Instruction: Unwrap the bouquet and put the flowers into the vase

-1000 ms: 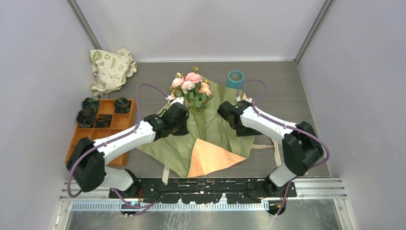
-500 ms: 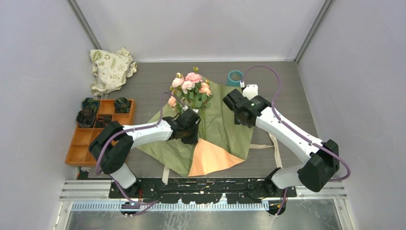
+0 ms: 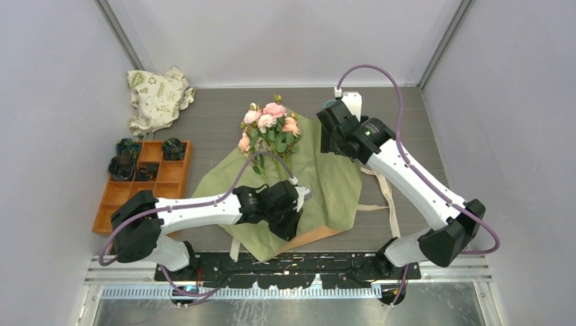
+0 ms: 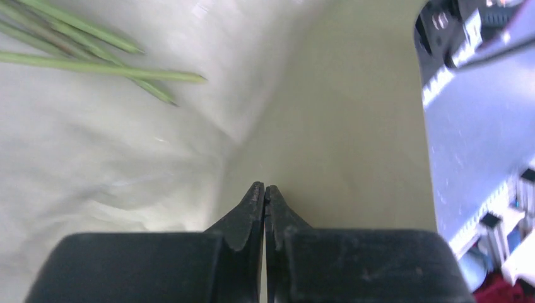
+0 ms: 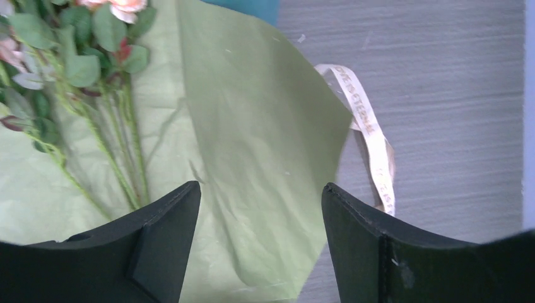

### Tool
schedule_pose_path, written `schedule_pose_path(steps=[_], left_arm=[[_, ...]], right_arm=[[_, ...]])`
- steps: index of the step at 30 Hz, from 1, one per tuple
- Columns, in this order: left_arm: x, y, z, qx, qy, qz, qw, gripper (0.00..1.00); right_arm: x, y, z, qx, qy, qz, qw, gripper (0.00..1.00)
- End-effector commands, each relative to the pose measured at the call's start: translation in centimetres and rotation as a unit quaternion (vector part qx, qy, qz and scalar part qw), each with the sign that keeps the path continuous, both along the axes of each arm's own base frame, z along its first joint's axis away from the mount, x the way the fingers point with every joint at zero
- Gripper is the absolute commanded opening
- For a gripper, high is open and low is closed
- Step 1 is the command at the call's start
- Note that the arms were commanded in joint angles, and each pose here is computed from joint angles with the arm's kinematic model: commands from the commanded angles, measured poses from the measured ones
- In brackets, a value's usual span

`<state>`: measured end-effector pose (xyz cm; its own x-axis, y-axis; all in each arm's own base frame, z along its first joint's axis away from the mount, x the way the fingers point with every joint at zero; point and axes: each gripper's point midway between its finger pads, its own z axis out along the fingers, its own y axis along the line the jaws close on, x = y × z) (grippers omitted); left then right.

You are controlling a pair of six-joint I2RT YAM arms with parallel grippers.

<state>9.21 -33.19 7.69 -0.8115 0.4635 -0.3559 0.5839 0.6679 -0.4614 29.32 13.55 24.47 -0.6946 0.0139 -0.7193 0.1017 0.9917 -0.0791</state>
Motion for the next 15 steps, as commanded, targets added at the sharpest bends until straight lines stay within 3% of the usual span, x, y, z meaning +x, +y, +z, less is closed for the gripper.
schedule_pose_path(steps=[1, 5, 15], left_arm=[[-5.2, 0.6, 1.7, -0.014, 0.013, -0.086, 0.996, 0.03], [-8.5, 0.9, 1.2, -0.008, 0.021, -0.119, 0.993, 0.04], [-11.7, -0.7, 0.1, -0.043, 0.066, -0.129, 0.988, 0.08]], right_arm=[[2.0, 2.8, 2.3, 0.039, -0.024, 0.035, 0.998, 0.76], [2.8, 4.2, 3.6, 0.059, -0.031, 0.049, 0.997, 0.76], [3.7, 6.4, 4.2, 0.082, -0.025, 0.076, 0.993, 0.76]])
